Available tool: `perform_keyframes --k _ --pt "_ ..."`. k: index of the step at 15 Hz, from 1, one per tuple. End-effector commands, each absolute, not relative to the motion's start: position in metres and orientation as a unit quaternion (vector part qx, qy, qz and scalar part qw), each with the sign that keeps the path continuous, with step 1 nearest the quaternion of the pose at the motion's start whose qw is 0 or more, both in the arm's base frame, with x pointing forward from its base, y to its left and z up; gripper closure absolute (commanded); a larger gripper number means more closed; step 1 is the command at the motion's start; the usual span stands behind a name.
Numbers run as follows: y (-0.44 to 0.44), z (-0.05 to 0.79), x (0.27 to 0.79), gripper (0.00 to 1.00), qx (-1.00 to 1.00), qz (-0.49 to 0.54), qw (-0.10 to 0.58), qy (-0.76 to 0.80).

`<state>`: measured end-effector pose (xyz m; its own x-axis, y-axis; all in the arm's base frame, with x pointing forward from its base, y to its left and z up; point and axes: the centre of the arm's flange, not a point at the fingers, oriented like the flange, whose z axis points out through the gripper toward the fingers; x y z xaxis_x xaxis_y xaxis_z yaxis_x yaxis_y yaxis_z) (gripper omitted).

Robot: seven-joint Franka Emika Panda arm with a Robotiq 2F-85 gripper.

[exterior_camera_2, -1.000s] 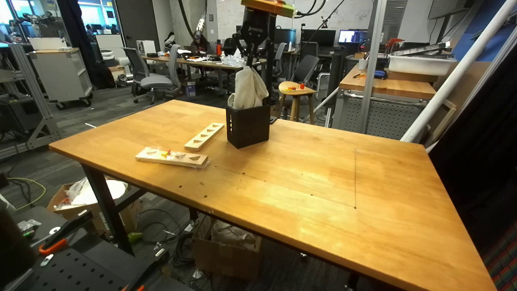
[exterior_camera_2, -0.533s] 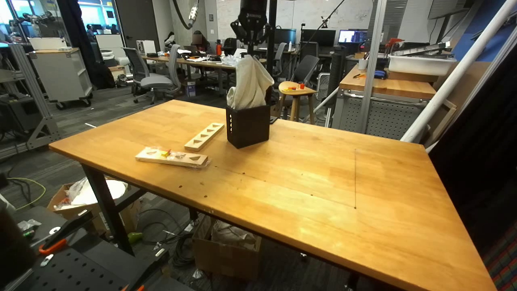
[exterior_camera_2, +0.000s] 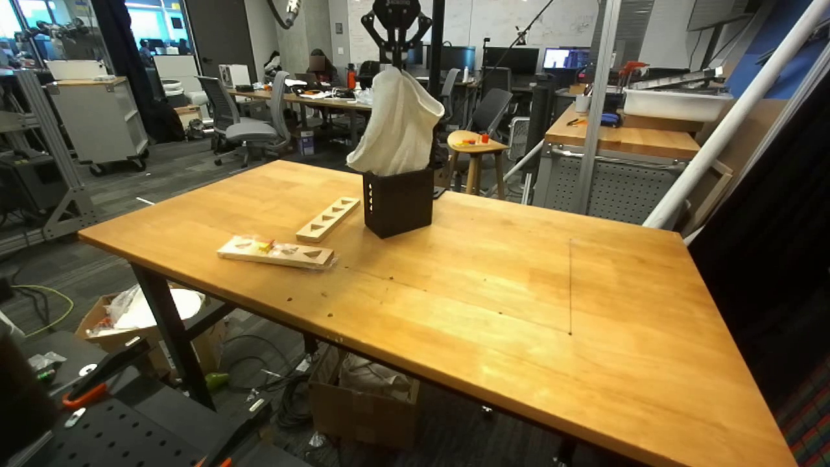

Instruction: Pick up the cloth and put it in the box, then remove it and fold it on the table

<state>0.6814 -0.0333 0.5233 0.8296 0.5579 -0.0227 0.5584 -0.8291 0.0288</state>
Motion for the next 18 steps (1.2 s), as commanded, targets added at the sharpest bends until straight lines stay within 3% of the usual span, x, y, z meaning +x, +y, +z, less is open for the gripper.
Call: perform_keyframes --k 1,18 --pt "-0.012 0.541 0.670 0.98 0.957 -0.009 0.043 0.288" --pt "0.147 0.576 0.667 0.98 0.938 -0.031 0.130 0.320"
